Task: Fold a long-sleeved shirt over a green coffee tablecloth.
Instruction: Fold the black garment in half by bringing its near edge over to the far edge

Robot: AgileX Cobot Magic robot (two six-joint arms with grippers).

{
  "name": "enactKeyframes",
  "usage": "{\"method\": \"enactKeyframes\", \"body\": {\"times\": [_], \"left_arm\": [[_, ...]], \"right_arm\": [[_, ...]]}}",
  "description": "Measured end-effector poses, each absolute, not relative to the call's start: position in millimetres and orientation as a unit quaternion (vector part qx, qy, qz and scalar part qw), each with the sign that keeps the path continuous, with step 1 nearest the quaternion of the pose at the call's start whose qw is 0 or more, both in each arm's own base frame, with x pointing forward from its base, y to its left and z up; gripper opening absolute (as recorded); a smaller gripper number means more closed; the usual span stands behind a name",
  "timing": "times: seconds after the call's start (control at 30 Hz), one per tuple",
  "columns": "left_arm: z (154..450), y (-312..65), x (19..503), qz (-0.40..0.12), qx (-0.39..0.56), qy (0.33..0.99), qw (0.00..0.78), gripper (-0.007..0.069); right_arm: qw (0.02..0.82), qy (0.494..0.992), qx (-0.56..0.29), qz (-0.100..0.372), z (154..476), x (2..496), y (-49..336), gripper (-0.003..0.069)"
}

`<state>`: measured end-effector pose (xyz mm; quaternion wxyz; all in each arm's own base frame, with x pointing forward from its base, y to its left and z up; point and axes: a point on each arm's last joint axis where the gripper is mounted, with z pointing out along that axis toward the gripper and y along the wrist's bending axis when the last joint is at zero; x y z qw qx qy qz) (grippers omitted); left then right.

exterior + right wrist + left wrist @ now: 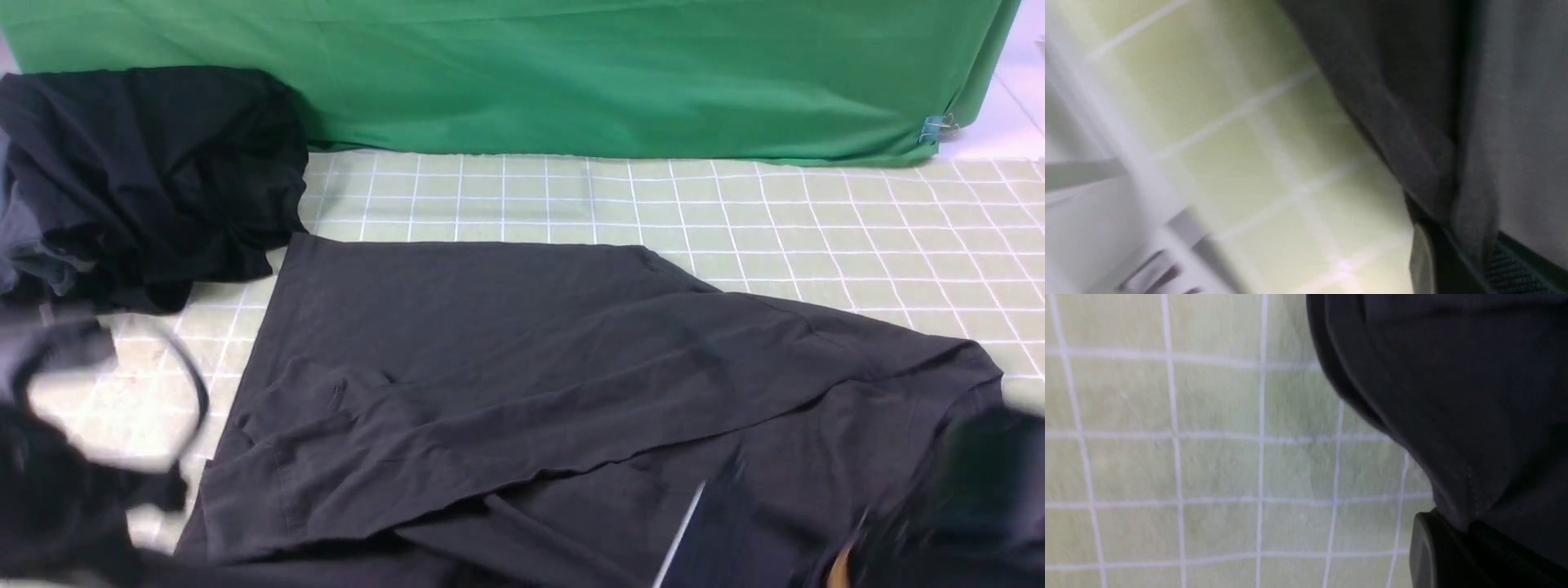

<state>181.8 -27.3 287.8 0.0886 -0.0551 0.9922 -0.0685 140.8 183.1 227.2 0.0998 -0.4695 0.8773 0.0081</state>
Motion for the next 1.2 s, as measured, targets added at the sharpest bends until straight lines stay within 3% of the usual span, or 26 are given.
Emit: {"method": "enactKeyframes", "body": {"times": [0.23, 0.47, 0.7, 0.97, 1.17, 1.2], "left_arm": [[332, -32, 256, -0.068, -0.056, 0.983, 0.162, 0.001], [320, -40, 350, -0.06, -0.055, 0.983, 0.168, 0.001], [281, -41, 439, -0.045, -0.058, 0.984, 0.16, 0.001], [238, -25, 491, -0.046, -0.092, 0.983, 0.151, 0.001], [221, -23, 499, -0.045, -0.096, 0.984, 0.143, 0.0016], [219, -23, 501, -0.046, -0.096, 0.983, 0.148, 0.0026]], "right_arm": [[0.2, 0.882, -0.426, -0.006, 282, 218, 169, 0.0043], [0.259, 0.881, -0.394, -0.026, 299, 305, 166, 0.0043], [0.266, 0.89, -0.368, -0.039, 268, 387, 171, 0.0043], [0.263, 0.894, -0.362, -0.041, 216, 438, 182, 0.0056], [0.274, 0.893, -0.356, -0.038, 193, 449, 186, 0.0125], [0.285, 0.892, -0.349, -0.034, 191, 451, 188, 0.0172]]}}
